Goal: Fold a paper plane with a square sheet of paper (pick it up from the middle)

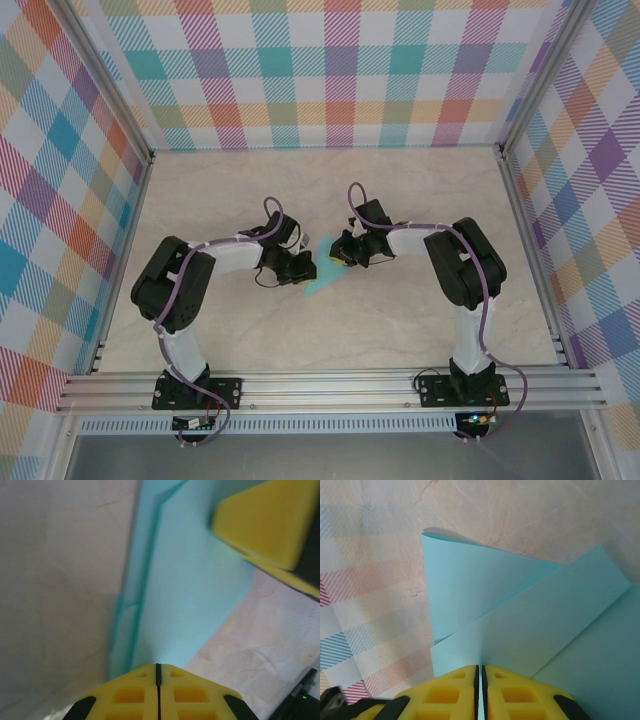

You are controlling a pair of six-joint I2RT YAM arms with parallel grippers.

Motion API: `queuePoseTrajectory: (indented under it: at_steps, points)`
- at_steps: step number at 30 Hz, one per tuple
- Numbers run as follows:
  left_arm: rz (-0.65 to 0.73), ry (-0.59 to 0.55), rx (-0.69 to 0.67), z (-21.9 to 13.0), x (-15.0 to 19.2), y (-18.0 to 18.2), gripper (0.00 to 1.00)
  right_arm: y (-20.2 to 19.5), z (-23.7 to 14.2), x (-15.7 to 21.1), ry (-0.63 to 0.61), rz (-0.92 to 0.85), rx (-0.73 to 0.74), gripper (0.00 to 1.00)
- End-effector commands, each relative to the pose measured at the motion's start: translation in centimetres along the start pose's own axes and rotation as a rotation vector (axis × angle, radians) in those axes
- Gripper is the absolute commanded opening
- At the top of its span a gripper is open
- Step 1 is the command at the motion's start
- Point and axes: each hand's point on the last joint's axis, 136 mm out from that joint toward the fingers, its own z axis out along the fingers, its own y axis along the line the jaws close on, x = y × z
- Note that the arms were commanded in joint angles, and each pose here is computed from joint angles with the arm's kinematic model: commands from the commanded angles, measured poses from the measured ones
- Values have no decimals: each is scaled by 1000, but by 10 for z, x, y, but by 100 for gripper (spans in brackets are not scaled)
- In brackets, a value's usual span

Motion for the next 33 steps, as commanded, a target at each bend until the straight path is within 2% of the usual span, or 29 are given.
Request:
queuePoseTrajectory:
  at_steps: [1,5,9,17,26,33]
  points:
    - [-13,36,-80,8,7,18,5,14,-8,3,17,-36,-20,14]
    - [-27,46,-133,9,15,33,3,34,-16,11,22,-87,-59,15]
    - [-32,50,-145,9,19,37,3,43,-5,29,52,-112,-56,15]
    - [-31,49,-146,7,20,36,2,11,11,31,9,-43,48,13]
    - [-32,58,-143,9,21,38,2,-17,6,5,-48,7,114,13]
    - [-35,66,-144,11,25,41,2,-8,-24,-25,-105,10,81,15]
